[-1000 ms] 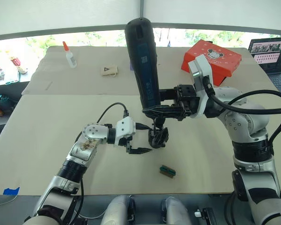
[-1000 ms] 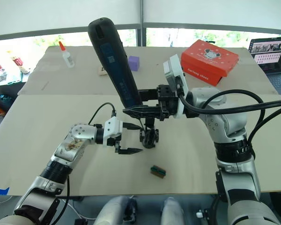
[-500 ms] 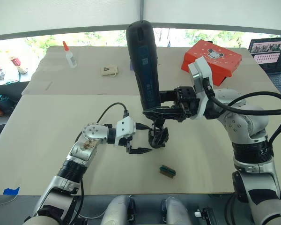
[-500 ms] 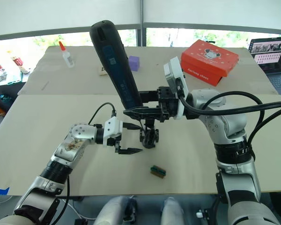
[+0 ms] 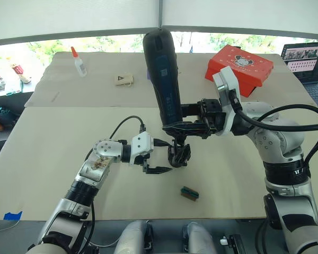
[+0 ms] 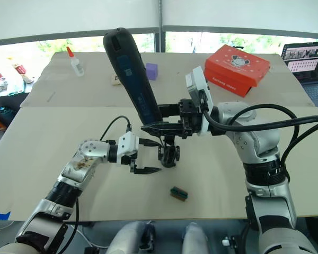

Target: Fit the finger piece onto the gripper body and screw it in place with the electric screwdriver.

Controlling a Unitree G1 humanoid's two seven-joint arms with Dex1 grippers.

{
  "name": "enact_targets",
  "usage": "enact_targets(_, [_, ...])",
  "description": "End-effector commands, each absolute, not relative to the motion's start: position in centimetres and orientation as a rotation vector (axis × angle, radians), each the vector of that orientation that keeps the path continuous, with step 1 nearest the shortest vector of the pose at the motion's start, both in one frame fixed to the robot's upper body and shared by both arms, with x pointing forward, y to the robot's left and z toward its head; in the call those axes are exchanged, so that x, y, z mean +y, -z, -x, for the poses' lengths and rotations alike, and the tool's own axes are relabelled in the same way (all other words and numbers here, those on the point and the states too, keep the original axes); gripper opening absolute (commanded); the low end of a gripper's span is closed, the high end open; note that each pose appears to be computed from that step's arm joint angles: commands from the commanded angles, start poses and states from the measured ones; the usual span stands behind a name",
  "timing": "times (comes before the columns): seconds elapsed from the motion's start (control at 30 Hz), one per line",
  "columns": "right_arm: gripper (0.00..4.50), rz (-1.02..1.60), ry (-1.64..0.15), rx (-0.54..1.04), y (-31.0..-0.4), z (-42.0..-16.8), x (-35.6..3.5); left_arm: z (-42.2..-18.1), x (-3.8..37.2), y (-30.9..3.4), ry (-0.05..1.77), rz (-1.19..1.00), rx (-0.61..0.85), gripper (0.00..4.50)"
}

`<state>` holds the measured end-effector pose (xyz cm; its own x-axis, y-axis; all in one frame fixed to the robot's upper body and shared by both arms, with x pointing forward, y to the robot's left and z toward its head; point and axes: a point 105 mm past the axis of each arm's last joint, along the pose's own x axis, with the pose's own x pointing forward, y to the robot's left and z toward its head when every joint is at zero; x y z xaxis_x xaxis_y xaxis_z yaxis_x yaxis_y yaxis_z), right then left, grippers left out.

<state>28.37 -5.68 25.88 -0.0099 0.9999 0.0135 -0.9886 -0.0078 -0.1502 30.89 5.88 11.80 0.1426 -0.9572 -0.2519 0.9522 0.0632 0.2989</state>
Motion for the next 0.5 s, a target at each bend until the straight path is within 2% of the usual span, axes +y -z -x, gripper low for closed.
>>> enact_targets(0.03, [1.94, 0.148, -1.591, -0.219, -27.47, -27.57, -5.77, -30.61, 5.42, -12.63, 1.456, -0.464, -0.059, 4.5])
enact_targets(0.5, [1.94, 0.141, -1.596, -0.213, -27.22, -27.49, -5.53, -30.64, 5.5, -12.64, 1.452, -0.464, -0.059, 4.5])
